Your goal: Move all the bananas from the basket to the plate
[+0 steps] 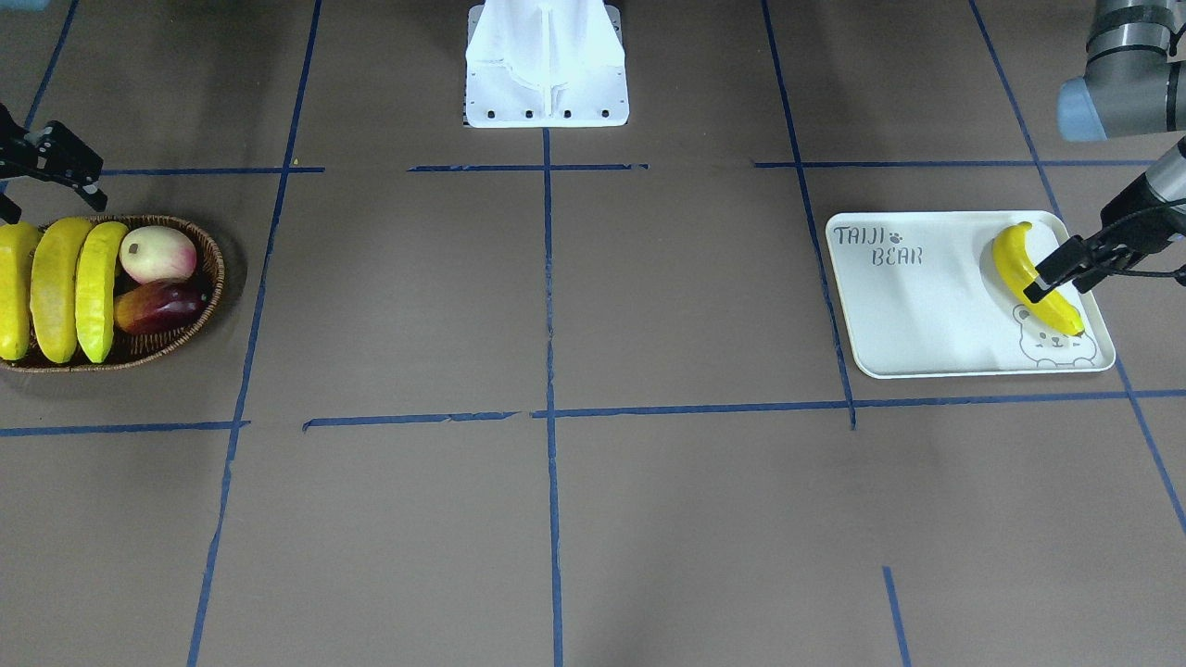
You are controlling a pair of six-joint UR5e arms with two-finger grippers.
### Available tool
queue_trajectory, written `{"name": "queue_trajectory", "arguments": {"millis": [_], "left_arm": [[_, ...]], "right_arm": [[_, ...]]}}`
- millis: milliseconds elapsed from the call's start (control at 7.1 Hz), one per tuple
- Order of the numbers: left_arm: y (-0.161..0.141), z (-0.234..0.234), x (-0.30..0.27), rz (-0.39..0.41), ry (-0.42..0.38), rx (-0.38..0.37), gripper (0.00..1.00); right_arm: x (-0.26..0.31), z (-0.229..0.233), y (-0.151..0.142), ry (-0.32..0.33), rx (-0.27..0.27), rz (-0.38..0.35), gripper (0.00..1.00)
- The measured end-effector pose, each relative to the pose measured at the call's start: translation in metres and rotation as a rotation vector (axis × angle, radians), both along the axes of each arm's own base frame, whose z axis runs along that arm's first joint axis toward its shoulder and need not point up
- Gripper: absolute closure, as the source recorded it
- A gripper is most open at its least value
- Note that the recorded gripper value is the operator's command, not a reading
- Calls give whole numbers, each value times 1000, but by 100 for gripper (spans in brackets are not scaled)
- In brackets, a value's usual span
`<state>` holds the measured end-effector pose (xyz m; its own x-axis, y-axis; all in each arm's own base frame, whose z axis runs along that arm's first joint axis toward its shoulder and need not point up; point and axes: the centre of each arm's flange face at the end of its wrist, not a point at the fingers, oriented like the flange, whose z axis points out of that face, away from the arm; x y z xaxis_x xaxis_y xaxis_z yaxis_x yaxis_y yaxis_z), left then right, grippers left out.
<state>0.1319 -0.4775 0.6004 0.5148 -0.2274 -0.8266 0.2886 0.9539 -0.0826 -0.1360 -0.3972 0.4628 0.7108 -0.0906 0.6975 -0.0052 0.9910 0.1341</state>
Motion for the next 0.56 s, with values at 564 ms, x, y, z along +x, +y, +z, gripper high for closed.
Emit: {"name": "queue_trajectory", "arguments": {"millis": [564], "left_arm": [[-1,-1,0,0,2,3,1]], "right_arm": [[-28,42,1,140,-49,-42,16]]}}
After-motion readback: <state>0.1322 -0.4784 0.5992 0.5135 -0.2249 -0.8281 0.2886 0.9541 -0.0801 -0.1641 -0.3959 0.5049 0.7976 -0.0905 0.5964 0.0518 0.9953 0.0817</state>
